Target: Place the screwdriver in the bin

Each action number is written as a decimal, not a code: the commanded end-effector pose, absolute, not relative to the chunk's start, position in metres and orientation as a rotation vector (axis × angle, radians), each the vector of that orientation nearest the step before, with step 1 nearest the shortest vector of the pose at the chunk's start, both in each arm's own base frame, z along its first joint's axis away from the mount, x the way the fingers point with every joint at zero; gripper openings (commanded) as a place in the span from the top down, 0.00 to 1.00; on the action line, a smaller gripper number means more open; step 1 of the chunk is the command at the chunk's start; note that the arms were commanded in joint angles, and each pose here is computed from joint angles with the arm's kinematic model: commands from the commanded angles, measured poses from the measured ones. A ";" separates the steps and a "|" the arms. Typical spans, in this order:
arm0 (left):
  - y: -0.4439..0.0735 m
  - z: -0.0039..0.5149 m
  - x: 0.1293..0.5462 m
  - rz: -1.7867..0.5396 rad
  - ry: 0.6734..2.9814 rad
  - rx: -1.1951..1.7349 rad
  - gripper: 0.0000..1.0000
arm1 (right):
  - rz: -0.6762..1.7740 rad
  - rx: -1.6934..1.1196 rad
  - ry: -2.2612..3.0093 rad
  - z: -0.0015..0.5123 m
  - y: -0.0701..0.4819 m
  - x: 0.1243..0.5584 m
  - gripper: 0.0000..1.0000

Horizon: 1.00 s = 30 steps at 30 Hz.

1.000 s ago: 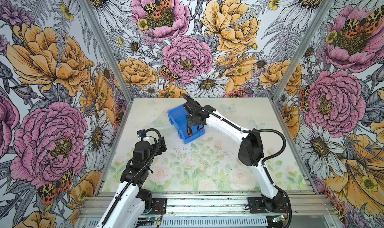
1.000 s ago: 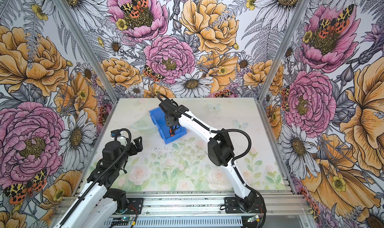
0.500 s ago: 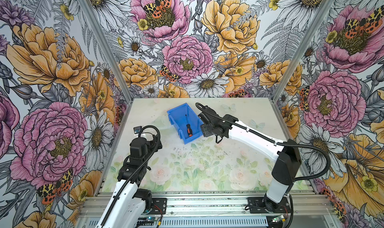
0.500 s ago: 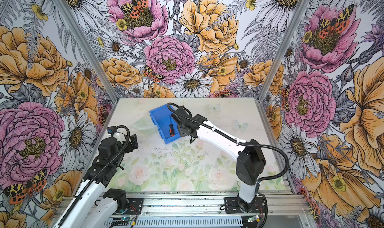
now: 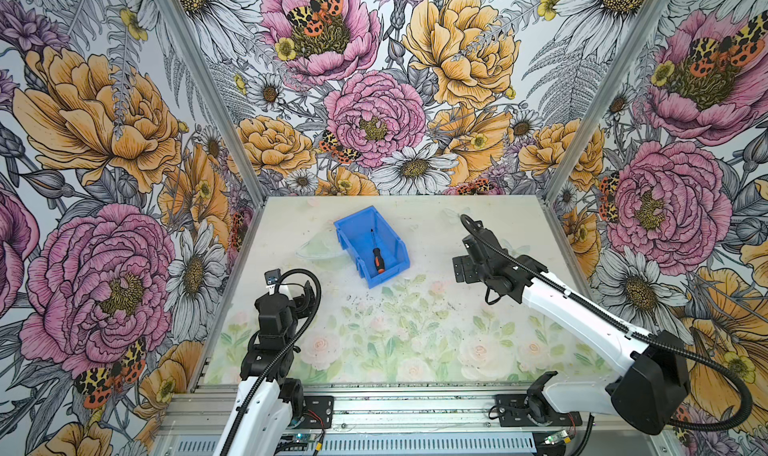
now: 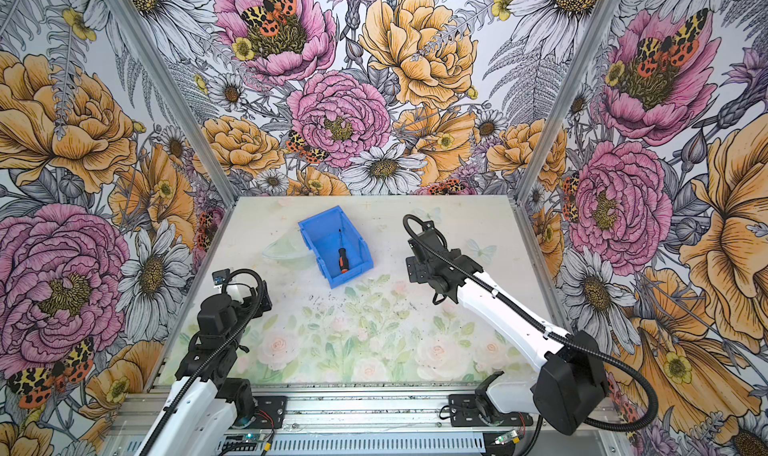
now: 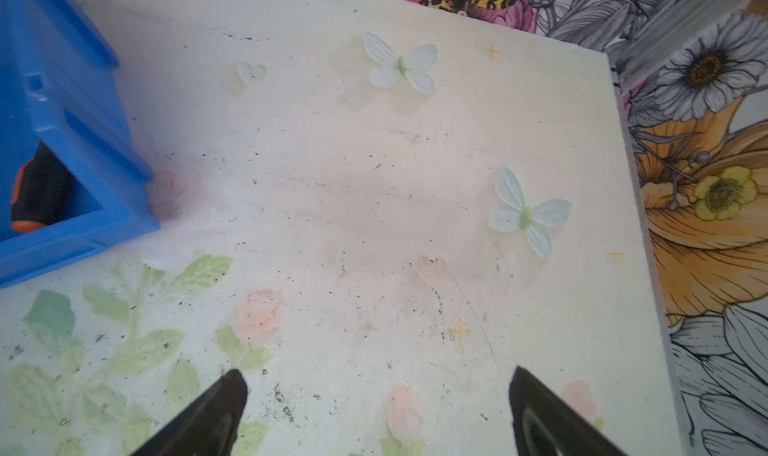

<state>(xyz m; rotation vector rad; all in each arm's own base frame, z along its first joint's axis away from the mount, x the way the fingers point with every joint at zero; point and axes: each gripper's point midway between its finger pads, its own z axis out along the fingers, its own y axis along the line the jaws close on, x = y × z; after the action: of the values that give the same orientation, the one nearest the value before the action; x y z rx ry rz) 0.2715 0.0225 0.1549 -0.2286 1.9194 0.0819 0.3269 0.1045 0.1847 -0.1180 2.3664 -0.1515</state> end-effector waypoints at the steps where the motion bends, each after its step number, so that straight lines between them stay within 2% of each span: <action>1: 0.015 0.162 0.286 0.098 1.874 -0.105 0.01 | -0.226 0.060 2.229 0.204 0.062 0.334 0.01; 5: 0.017 0.147 0.299 0.072 1.886 -0.154 0.01 | -0.422 0.276 2.124 0.193 0.002 0.328 0.01; 11: 0.019 0.143 0.333 0.102 1.897 -0.126 0.01 | -0.382 0.393 2.030 0.157 -0.040 0.322 0.01; 18: 0.012 0.143 0.367 0.055 1.881 -0.067 0.01 | -0.353 0.266 1.967 0.127 -0.037 0.338 0.01; 30: 0.002 0.141 0.417 0.006 1.858 -0.015 0.01 | -0.325 0.229 1.914 0.130 -0.036 0.396 0.01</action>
<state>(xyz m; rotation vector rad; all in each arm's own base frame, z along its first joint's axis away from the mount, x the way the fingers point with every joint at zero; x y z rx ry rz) 0.4024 0.0057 0.1216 -0.0495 1.9396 0.0305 0.3719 -0.0390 0.1033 0.2378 2.0075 -0.3607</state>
